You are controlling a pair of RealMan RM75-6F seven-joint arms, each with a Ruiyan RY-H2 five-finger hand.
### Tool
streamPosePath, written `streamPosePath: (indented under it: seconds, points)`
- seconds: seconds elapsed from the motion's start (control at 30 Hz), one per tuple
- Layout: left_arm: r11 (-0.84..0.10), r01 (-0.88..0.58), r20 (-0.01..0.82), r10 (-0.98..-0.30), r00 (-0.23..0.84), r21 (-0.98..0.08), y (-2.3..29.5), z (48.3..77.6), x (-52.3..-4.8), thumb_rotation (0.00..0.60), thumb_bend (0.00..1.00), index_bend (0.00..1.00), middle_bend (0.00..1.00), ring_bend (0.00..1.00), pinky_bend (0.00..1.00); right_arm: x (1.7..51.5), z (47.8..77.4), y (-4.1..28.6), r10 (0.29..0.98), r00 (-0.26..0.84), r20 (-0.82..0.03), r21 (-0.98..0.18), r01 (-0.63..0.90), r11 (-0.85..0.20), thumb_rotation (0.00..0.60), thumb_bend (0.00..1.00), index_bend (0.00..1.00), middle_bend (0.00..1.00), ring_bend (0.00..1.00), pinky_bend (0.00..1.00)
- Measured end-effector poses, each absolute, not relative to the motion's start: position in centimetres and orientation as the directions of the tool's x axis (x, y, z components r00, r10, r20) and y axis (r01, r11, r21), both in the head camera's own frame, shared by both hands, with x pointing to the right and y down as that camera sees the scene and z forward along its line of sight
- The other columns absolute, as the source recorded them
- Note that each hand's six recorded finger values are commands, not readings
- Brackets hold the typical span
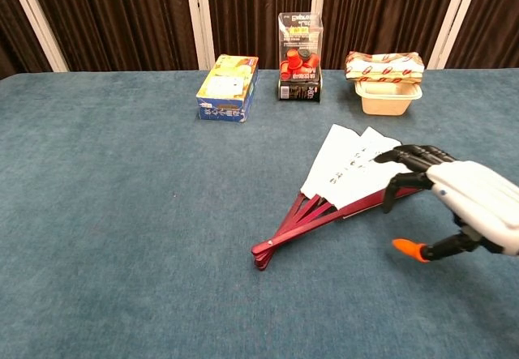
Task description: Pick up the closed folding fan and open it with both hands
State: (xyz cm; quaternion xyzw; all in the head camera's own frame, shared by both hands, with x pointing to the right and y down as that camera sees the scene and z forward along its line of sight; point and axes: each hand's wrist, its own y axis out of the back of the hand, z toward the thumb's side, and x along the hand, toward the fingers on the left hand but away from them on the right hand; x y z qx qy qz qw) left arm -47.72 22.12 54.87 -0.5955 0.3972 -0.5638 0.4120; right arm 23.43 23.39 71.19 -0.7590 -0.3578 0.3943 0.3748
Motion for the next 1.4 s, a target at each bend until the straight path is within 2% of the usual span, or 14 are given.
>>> streamPosePath:
  seconds: [0.33,1.1,1.4]
  points:
    - [-0.349,-0.003,0.349,-0.936,0.046,-0.937,22.0,55.0,-47.8,0.6,0.0,0.0,0.0,0.0,0.0,20.9,72.8,23.1,0.837,0.439,-0.326,-0.846,0.259,-0.465,0.6,0.27,0.46,0.15,0.03,0.05]
    - [-0.355,-0.019,0.354,-0.935,0.034,-0.935,21.8,55.0,-48.1,0.6,0.0,0.0,0.0,0.0,0.0,17.3,73.8,22.6,0.84,0.446,-0.308,-0.831,0.304,-0.466,0.6,0.26,0.45,0.15,0.03,0.05]
    - [-0.357,-0.023,0.357,-0.934,0.032,-0.934,21.8,55.0,-48.2,0.6,0.0,0.0,0.0,0.0,0.0,16.4,74.2,23.1,0.835,0.45,-0.317,-0.82,0.312,-0.48,0.6,0.35,0.52,0.17,0.03,0.05]
